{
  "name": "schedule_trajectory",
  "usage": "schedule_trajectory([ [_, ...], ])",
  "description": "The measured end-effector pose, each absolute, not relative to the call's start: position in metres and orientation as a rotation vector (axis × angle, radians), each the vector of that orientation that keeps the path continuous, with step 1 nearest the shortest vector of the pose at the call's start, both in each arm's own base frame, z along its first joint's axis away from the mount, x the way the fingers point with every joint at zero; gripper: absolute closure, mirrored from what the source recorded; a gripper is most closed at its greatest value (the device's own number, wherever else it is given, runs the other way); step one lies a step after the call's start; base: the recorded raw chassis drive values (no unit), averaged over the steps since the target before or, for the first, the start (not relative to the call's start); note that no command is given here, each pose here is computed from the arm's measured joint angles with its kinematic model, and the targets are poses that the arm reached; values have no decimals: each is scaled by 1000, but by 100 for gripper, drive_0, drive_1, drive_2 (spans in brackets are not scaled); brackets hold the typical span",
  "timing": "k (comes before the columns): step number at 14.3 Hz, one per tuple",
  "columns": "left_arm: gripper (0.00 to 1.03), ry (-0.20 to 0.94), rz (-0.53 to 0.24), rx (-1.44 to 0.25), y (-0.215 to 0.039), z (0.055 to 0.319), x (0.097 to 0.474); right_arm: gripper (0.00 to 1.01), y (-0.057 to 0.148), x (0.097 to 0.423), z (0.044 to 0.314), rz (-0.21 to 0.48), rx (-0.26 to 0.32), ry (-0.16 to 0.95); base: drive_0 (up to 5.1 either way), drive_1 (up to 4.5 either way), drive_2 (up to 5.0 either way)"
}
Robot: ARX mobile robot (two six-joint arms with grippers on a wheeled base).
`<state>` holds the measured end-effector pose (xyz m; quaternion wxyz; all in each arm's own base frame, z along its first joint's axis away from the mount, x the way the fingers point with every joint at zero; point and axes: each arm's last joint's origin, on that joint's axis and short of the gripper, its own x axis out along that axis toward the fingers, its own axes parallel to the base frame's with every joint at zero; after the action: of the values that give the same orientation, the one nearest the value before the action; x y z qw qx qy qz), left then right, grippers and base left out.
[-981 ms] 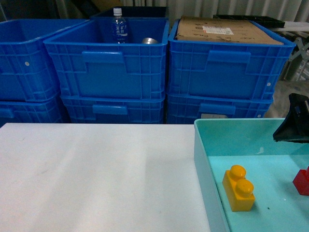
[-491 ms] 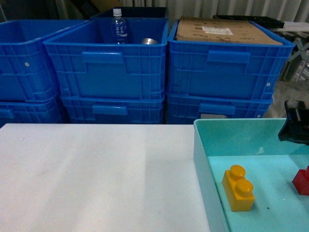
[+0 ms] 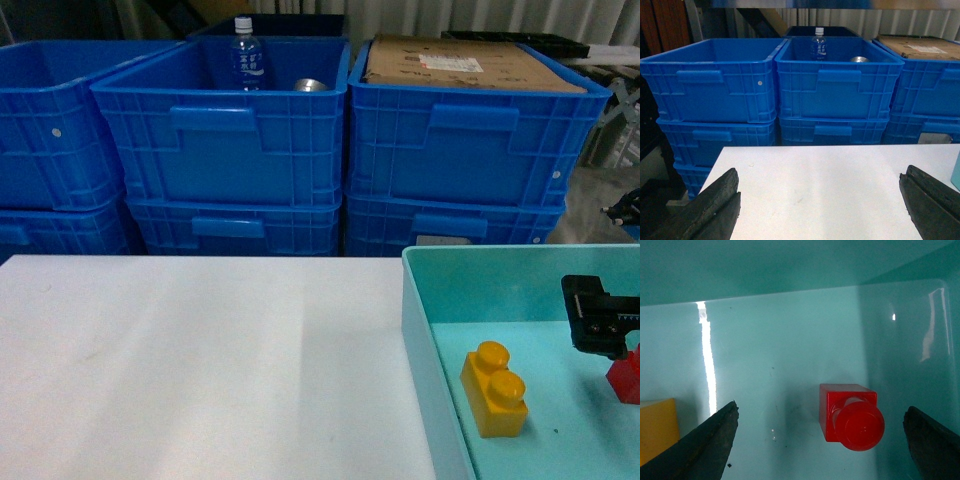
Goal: Pick red block from blue box to shelf
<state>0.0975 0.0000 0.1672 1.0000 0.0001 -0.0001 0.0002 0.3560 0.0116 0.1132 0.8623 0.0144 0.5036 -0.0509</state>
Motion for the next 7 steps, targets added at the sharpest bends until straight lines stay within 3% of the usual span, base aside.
schedule_trajectory([
  [7, 5, -1, 0, 0, 0, 167, 97, 3, 7, 358, 98, -123, 75, 1083, 0, 0, 0],
])
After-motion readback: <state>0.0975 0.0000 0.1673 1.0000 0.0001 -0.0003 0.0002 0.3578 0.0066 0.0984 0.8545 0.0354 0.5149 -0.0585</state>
